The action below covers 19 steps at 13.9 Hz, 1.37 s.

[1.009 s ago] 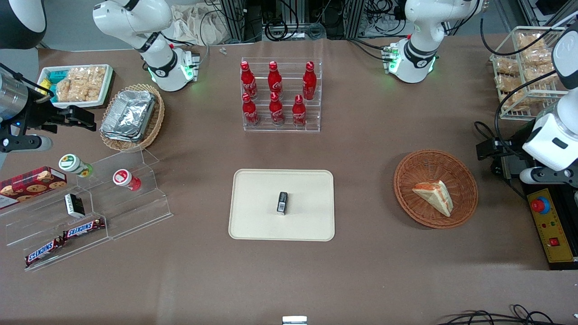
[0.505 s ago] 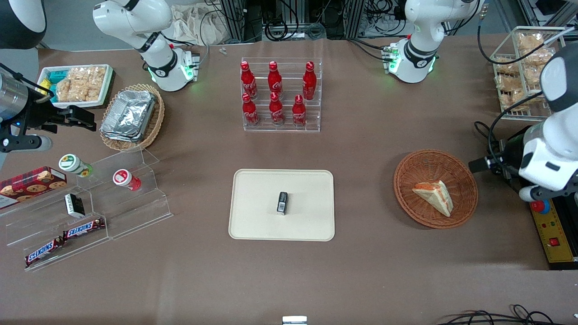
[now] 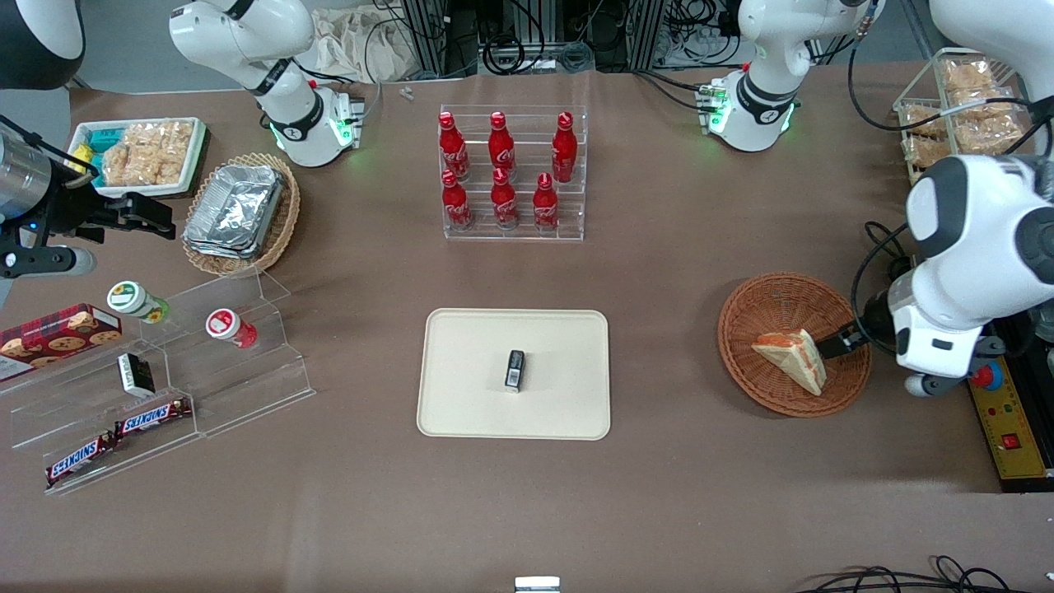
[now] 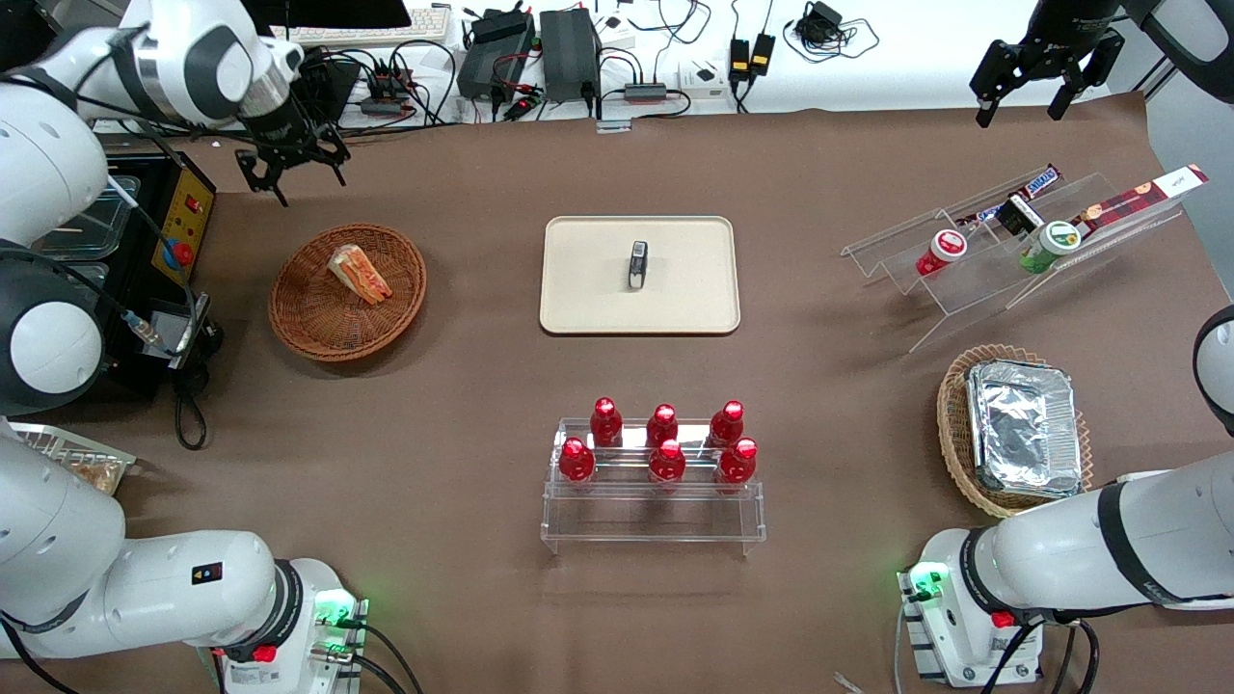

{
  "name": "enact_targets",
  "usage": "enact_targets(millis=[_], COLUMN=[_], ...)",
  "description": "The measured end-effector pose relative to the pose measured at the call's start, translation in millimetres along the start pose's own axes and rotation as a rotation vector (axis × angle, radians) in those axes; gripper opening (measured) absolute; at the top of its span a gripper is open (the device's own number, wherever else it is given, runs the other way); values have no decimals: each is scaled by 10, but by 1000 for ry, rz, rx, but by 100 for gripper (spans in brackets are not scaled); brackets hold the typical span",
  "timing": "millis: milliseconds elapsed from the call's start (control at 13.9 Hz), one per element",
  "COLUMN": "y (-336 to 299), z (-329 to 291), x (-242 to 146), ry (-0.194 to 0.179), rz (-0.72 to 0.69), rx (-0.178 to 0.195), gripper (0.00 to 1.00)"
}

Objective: Place sandwich from basket to tray
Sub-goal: 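Move the left gripper down over the sandwich in the wicker basket, then close the left gripper on the wrapped sandwich and lift it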

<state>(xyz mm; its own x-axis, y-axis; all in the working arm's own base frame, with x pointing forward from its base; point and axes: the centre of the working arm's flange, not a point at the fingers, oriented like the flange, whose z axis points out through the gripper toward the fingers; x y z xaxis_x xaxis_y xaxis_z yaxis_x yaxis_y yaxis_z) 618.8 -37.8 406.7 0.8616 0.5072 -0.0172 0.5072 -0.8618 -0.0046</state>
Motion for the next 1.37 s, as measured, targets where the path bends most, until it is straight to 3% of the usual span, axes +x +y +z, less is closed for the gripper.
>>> enact_targets(millis=[216, 505, 721, 1369], y=[-44, -52, -37, -112], z=[411, 758, 1002, 1389], x=[-64, -40, -41, -170], ry=[-8, -14, 0, -25], rz=[-111, -160, -204, -214], rx=[6, 51, 47, 98], gripper=[100, 100, 100, 100])
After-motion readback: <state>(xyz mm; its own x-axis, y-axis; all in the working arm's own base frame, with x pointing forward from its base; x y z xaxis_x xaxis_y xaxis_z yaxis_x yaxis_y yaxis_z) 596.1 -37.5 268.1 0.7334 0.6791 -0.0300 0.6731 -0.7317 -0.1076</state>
